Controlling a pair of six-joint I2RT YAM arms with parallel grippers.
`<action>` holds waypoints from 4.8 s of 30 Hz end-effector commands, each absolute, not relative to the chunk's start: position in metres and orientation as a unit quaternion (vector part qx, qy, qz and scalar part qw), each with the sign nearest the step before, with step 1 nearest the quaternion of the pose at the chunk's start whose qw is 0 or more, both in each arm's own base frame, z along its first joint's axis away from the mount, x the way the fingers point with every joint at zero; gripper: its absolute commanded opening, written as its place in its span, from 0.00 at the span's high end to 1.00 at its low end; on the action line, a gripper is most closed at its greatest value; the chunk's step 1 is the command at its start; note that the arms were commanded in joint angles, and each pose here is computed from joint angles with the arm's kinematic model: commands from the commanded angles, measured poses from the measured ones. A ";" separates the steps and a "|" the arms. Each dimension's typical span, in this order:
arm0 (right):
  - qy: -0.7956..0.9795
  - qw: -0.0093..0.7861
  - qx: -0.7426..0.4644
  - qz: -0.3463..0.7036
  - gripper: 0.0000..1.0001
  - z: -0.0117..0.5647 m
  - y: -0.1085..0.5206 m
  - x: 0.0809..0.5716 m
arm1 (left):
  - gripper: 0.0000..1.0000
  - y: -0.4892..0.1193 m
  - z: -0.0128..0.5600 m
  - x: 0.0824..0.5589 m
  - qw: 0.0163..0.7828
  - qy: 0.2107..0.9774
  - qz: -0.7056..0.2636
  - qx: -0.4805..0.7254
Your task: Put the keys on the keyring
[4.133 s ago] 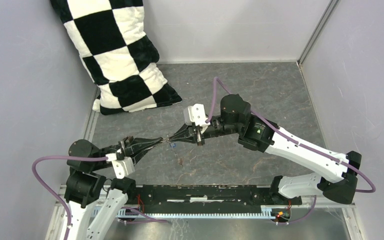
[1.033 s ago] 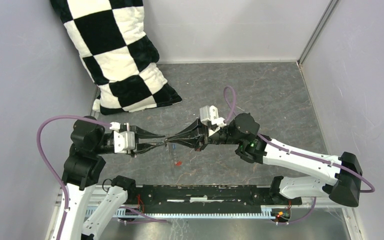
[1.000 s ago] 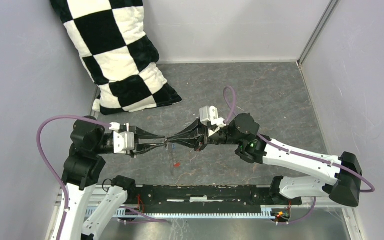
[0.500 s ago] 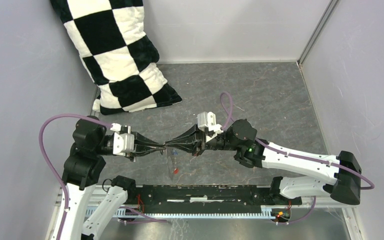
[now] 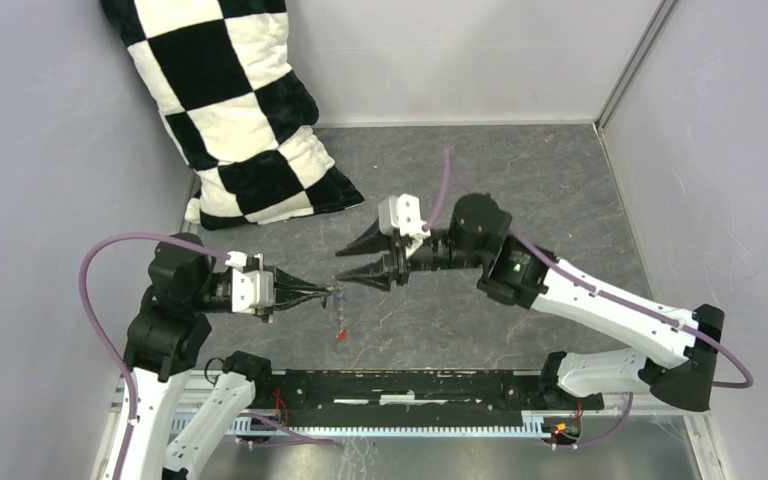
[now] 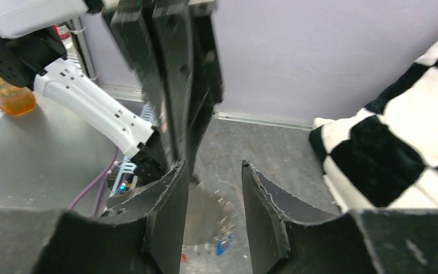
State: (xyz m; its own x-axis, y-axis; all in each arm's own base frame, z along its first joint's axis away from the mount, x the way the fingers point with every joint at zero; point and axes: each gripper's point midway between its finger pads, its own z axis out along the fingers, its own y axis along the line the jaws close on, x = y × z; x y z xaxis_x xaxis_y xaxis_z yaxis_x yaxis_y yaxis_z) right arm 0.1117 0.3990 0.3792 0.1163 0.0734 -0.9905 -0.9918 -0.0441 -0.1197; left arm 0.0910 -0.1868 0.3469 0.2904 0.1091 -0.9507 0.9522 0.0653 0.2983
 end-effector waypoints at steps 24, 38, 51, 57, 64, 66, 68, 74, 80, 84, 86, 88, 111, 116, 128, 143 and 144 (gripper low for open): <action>0.491 0.401 -0.657 0.408 0.77 0.360 0.420 0.113 | 0.98 -0.183 0.334 0.110 0.558 0.456 -0.318 0.616; 0.483 0.469 -0.605 0.424 0.99 0.366 0.421 0.122 | 0.59 -0.182 0.336 0.102 0.562 0.444 -0.317 0.622; 0.441 0.507 -0.557 0.488 1.00 0.382 0.404 0.112 | 0.40 -0.177 0.333 0.102 0.564 0.465 -0.302 0.612; 0.432 0.506 -0.547 0.507 1.00 0.383 0.404 0.108 | 0.48 -0.176 0.333 0.113 0.573 0.471 -0.284 0.608; 0.439 0.501 -0.544 0.511 0.99 0.377 0.405 0.110 | 0.63 -0.171 0.335 0.111 0.598 0.439 -0.239 0.626; 0.439 0.500 -0.541 0.514 0.99 0.377 0.405 0.110 | 0.68 -0.171 0.335 0.108 0.601 0.432 -0.236 0.630; 0.439 0.501 -0.537 0.517 1.00 0.378 0.405 0.111 | 0.74 -0.171 0.333 0.106 0.604 0.425 -0.231 0.634; 0.436 0.491 -0.531 0.535 0.99 0.380 0.405 0.106 | 0.84 -0.171 0.332 0.104 0.607 0.410 -0.226 0.642; 0.431 0.482 -0.524 0.554 0.99 0.381 0.408 0.101 | 0.89 -0.171 0.329 0.102 0.609 0.404 -0.223 0.645; 0.433 0.484 -0.504 0.569 0.99 0.380 0.408 0.102 | 0.92 -0.171 0.329 0.100 0.611 0.397 -0.220 0.648; 0.435 0.489 -0.488 0.577 0.99 0.381 0.408 0.103 | 0.93 -0.171 0.329 0.099 0.611 0.396 -0.222 0.649; 0.435 0.499 -0.470 0.584 0.99 0.384 0.407 0.106 | 0.93 -0.172 0.329 0.098 0.611 0.392 -0.223 0.650; 0.397 0.542 -0.304 0.675 0.99 0.403 0.407 0.105 | 0.94 -0.173 0.328 0.088 0.614 0.375 -0.233 0.654; 0.386 0.548 -0.288 0.684 0.99 0.407 0.403 0.102 | 0.94 -0.173 0.328 0.088 0.615 0.376 -0.232 0.653; 0.365 0.579 -0.209 0.698 0.99 0.412 0.378 0.108 | 0.58 -0.174 0.326 0.084 0.613 0.371 -0.241 0.655; 0.501 0.652 -0.267 0.502 0.96 0.347 0.344 0.176 | 0.00 -0.170 0.330 0.129 0.613 0.518 -0.273 0.531; 0.510 0.655 -0.269 0.488 0.96 0.339 0.337 0.182 | 0.00 -0.169 0.328 0.135 0.611 0.535 -0.273 0.516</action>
